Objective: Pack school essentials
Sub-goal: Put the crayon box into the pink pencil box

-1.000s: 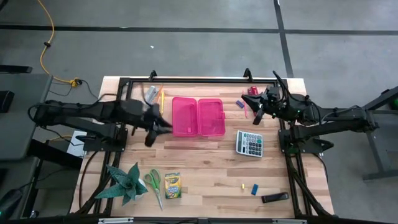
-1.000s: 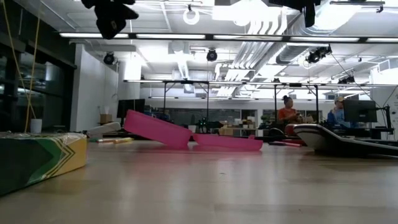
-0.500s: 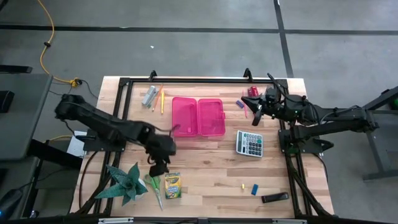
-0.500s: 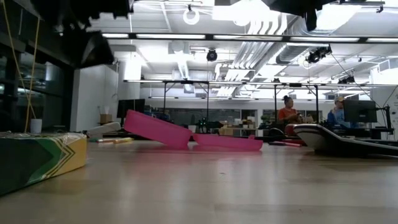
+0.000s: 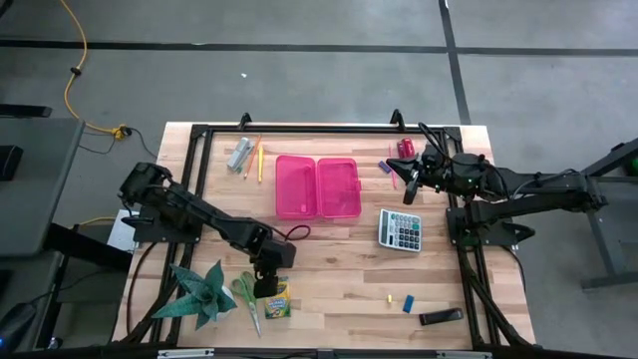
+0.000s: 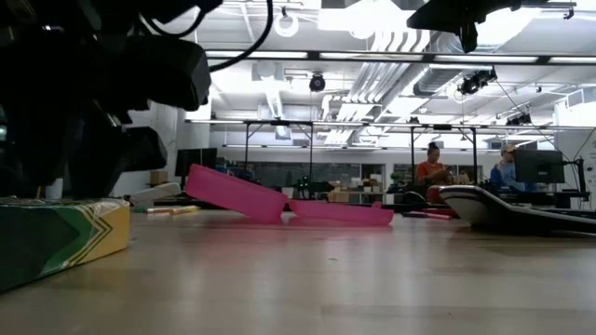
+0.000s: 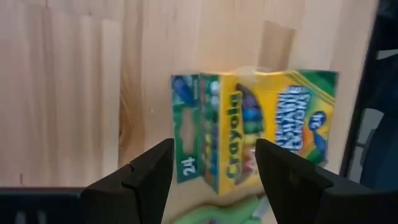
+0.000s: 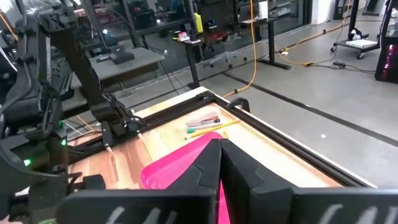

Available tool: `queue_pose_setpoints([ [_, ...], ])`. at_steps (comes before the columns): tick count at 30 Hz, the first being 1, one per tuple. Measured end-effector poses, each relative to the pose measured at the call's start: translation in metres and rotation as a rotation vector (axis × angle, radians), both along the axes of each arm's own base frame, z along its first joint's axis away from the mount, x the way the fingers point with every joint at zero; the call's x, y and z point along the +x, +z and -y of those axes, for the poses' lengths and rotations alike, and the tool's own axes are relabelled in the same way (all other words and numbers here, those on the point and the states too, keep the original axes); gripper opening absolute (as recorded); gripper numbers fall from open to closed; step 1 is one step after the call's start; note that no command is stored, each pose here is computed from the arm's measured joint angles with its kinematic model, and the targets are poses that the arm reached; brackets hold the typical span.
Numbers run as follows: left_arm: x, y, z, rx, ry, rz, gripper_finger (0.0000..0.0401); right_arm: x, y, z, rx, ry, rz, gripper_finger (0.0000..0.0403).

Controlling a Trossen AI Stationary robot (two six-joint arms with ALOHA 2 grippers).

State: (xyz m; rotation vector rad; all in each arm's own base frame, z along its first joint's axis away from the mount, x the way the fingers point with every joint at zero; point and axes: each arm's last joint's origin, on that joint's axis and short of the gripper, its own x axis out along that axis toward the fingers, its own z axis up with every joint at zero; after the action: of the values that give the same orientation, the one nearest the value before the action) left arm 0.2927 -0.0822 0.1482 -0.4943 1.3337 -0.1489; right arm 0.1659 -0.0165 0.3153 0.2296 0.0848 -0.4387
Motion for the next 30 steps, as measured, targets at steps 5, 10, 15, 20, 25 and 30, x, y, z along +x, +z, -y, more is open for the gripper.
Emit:
queue_pose_setpoints([
  [5,0.003,-0.004,0.002,-0.004,-0.002,0.012,0.0213,0.0,0.0,0.0,-0.015,0.002,-0.007,0.0],
  [10,0.005,-0.003,0.004,-0.036,0.009,0.021,0.0213,0.0,0.0,0.0,-0.016,0.002,-0.007,0.0],
  [15,0.001,-0.006,0.01,-0.02,-0.008,0.015,0.0196,0.0,0.0,0.001,-0.018,-0.017,-0.007,0.0],
  [20,0.0,-0.006,0.011,-0.015,-0.011,0.022,0.0172,0.0,0.0,0.001,-0.03,-0.025,-0.012,0.0],
  [25,0.002,-0.009,0.012,-0.009,-0.023,0.029,0.0149,0.0,0.0,0.001,-0.034,-0.025,-0.014,0.0],
  [30,0.006,-0.017,0.015,-0.066,-0.037,0.019,0.01,0.0,0.0,0.001,-0.034,-0.026,-0.014,0.0],
])
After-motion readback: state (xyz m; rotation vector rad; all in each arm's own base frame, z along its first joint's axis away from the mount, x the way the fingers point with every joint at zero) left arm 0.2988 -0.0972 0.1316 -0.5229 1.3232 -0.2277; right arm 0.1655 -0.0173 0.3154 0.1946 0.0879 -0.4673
